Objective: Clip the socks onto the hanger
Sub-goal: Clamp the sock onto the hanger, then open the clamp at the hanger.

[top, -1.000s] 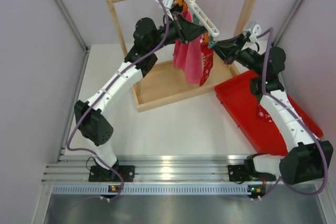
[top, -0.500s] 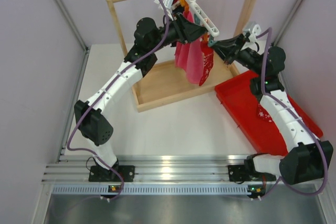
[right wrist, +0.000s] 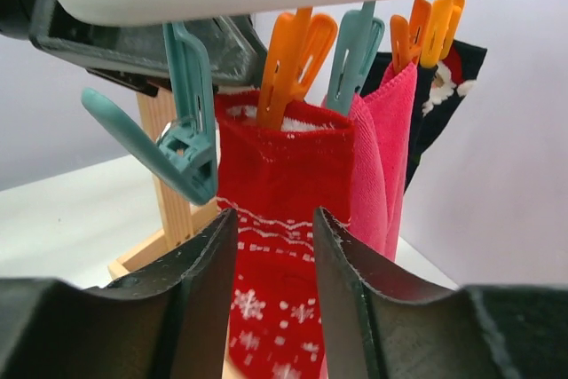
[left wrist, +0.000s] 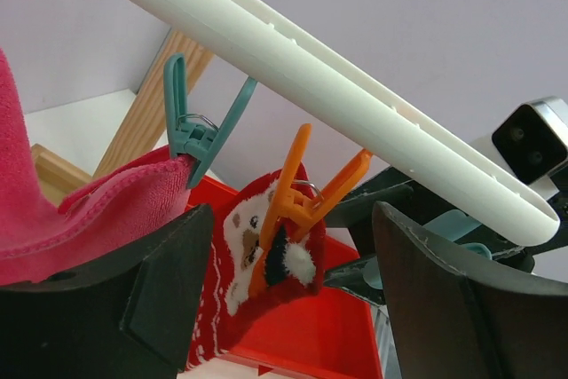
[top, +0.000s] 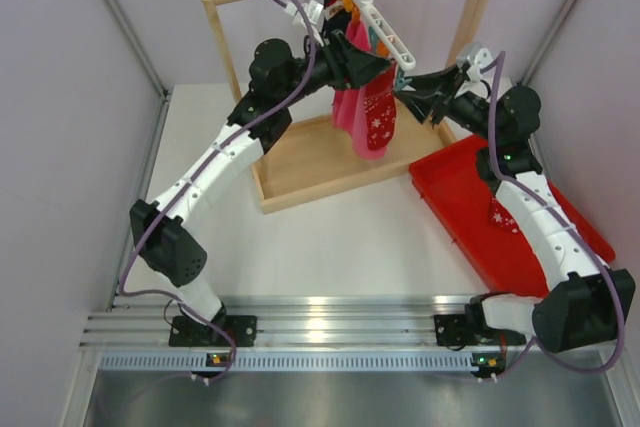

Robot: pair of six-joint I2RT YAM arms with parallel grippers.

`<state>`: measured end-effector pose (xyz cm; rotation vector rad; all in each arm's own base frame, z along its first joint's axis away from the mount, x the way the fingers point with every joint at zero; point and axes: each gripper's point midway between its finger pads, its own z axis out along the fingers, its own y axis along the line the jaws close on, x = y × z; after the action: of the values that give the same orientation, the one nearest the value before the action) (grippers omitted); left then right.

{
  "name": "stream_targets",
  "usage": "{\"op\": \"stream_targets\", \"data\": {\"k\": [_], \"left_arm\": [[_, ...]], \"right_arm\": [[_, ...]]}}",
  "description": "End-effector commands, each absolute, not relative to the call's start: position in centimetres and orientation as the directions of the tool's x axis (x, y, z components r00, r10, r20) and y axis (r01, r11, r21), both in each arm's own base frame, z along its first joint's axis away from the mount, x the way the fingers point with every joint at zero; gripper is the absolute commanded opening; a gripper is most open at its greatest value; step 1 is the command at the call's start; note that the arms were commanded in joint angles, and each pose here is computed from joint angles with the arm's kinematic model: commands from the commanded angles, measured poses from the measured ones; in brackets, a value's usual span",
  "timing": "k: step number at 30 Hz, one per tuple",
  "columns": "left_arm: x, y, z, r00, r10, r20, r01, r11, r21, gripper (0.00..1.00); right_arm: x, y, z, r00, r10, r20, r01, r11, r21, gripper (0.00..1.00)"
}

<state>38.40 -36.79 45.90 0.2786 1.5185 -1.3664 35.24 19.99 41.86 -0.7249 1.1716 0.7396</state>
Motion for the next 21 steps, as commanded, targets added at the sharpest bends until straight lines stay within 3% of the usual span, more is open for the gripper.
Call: {"op": "stream_targets", "data": {"k": [1, 11, 16, 21], "left_arm": [[36.9, -35.0, 49.1, -0.37, -0.473, -0.8, 0.761, 0.339, -0.553, 0.77], [35.1, -33.3, 48.3, -0.343, -0.451, -0.824, 0.756, 0.388, -0.527, 0.83], [33.4, -32.6, 46.9, -0.299, -0.403, -0.865, 0.777, 0.423, -0.466, 0.87], [32.0, -31.6, 47.4, -0.233, -0.39, -0.891, 0.809, 0.43, -0.401, 0.88]], "right_arm": [[33.3, 20.0, 44.2, 0.307, 0.107, -0.946, -0.805, 0.559, -0.198, 0.4], [29.5, 19.5, 44.5, 0.285, 0.135, -0.949, -0.825, 0.539, -0.171, 0.5], [28.1, 19.6, 45.2, 0.265, 0.197, -0.944, -0.83, 0.545, -0.119, 0.63], [28.9, 20.2, 44.8, 0.273, 0.201, -0.941, -0.81, 0.576, -0.111, 0.63]]}}
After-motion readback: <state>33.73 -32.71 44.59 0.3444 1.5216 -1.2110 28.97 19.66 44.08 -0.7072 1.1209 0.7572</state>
